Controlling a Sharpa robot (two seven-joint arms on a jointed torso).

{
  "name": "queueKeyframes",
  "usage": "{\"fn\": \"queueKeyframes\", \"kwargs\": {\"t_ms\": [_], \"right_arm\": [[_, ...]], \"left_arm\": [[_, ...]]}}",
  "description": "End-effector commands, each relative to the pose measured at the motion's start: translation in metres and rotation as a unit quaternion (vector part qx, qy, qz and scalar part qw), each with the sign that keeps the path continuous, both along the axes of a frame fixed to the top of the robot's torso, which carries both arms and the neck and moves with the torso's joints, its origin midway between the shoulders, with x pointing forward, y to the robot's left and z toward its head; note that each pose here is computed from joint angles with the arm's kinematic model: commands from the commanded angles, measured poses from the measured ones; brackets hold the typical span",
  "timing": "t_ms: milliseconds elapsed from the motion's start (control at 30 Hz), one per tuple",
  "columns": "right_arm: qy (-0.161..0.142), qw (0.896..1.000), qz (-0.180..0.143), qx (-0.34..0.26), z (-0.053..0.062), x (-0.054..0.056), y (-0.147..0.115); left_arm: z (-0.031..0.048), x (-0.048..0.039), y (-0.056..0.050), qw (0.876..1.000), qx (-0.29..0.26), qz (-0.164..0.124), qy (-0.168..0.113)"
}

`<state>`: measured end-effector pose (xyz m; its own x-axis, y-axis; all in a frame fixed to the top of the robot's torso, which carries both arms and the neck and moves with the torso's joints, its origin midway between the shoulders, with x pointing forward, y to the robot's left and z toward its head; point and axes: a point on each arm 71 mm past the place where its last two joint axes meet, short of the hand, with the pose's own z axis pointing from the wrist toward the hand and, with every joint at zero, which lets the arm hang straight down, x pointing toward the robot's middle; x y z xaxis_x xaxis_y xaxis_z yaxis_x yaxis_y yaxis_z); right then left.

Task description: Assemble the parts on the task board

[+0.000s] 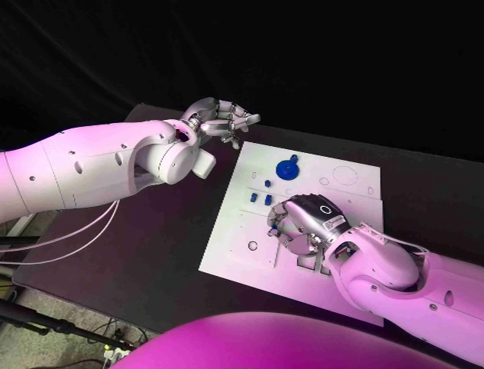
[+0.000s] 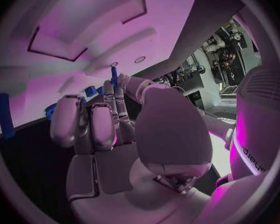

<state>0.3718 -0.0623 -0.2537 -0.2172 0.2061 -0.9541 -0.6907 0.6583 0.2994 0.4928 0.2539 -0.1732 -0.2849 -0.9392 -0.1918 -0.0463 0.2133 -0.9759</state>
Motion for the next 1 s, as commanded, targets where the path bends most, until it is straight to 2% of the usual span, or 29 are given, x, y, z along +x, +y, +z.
{"fn": "queueKeyframes", "kwargs": {"t_ms": [33,1000], "right_arm": [[-0.007,1.0,0.008,-0.002,0.0002,-0.0014,0.0015],[-0.003,1.0,0.011,-0.007,-0.0008,-0.0024,0.0027]], "left_arm": [[0.0014,-0.0001,-0.0026,1.0,-0.007,-0.011,-0.002],[0.0005,0.0005,-0.002,1.0,-0.006,-0.012,0.003]]}}
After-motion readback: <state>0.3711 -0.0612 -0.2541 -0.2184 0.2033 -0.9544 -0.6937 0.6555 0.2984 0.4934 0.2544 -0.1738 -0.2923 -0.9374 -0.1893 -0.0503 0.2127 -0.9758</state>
